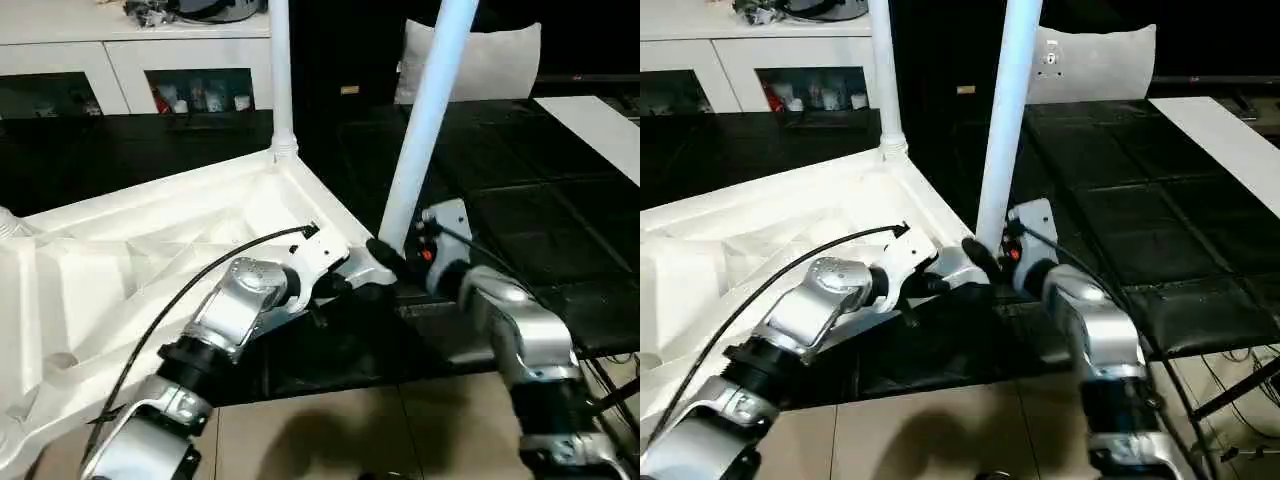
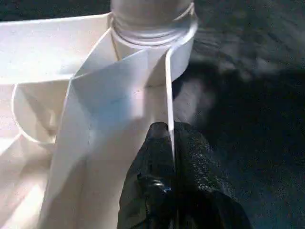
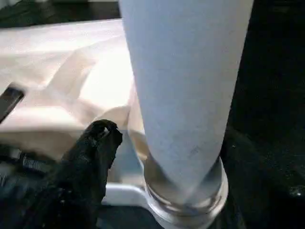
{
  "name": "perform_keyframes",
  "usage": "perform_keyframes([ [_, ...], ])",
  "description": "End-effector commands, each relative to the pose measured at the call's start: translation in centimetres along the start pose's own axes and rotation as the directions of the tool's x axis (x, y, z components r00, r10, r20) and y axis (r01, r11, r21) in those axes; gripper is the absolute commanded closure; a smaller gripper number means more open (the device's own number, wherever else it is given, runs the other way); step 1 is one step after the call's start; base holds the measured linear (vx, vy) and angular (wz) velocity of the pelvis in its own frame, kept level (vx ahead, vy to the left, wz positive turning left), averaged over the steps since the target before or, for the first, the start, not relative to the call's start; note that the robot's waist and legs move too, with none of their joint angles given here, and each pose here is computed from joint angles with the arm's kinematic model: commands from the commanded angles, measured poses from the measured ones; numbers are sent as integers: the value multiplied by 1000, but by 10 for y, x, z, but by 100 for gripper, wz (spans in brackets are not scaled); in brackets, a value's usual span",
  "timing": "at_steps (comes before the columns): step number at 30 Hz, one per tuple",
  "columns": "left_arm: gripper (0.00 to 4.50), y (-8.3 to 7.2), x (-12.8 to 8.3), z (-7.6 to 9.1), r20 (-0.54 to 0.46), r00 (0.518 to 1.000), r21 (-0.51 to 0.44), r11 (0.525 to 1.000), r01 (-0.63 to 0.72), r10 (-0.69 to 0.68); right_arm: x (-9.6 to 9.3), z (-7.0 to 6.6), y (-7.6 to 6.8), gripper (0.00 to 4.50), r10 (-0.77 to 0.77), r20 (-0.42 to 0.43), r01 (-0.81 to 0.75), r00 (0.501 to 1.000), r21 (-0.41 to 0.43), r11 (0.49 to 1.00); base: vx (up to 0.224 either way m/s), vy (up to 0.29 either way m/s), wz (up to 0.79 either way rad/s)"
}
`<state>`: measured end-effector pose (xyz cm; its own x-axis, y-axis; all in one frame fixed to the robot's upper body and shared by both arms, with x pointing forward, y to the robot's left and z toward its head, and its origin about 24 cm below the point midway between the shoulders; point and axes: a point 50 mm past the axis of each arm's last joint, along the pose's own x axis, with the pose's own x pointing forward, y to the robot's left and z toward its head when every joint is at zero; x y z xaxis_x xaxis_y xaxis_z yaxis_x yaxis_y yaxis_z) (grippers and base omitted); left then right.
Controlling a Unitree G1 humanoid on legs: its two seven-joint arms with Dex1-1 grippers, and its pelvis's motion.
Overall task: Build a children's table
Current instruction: Rotate leg to tighten
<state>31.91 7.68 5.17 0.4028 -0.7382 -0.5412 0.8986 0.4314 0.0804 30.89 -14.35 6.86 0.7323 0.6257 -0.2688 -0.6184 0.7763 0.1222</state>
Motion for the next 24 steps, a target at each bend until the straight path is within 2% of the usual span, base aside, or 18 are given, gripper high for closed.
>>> perform_keyframes([
  [1, 450, -3, -3, 7, 21, 997, 117, 991, 68, -70, 1, 7, 19, 51, 189, 18, -188, 982, -65, 980, 0, 0, 0],
  [3, 450, -2, -5, 6, 12, 996, 144, 986, 84, -87, -1, 7, 18, 28, 210, 10, -209, 978, -79, 975, 0, 0, 0],
  [7, 450, 3, -15, -2, -41, 983, 211, 960, 182, -178, -17, 3, 8, 28, 294, -86, -304, 952, -151, 940, 0, 0, 0],
  [10, 450, 1, -25, -7, -85, 948, 277, 906, 319, -307, -31, 2, 1, 28, 382, -158, -408, 910, -185, 894, 0, 0, 0],
  [12, 450, 0, -28, -8, -93, 936, 283, 892, 352, -340, -34, 2, 0, 28, 403, -174, -433, 898, -187, 882, 0, 0, 0],
  [15, 450, -4, -34, -12, -158, 889, 308, 834, 458, -430, -41, 5, -4, 28, 459, -201, -495, 865, -193, 847, 0, 0, 0],
  [16, 450, -4, -34, -12, -161, 887, 309, 831, 462, -433, -41, 5, -4, 43, 463, -201, -498, 863, -193, 846, 0, 0, 0],
  [20, 450, -5, -38, -15, -206, 847, 330, 781, 531, -490, -45, 5, 2, 68, 558, -215, -592, 802, -158, 790, 0, 0, 0],
  [24, 450, -5, -39, -15, -215, 837, 334, 767, 548, -504, -48, 3, 6, 104, 605, -234, -641, 761, -127, 757, 0, 0, 0],
])
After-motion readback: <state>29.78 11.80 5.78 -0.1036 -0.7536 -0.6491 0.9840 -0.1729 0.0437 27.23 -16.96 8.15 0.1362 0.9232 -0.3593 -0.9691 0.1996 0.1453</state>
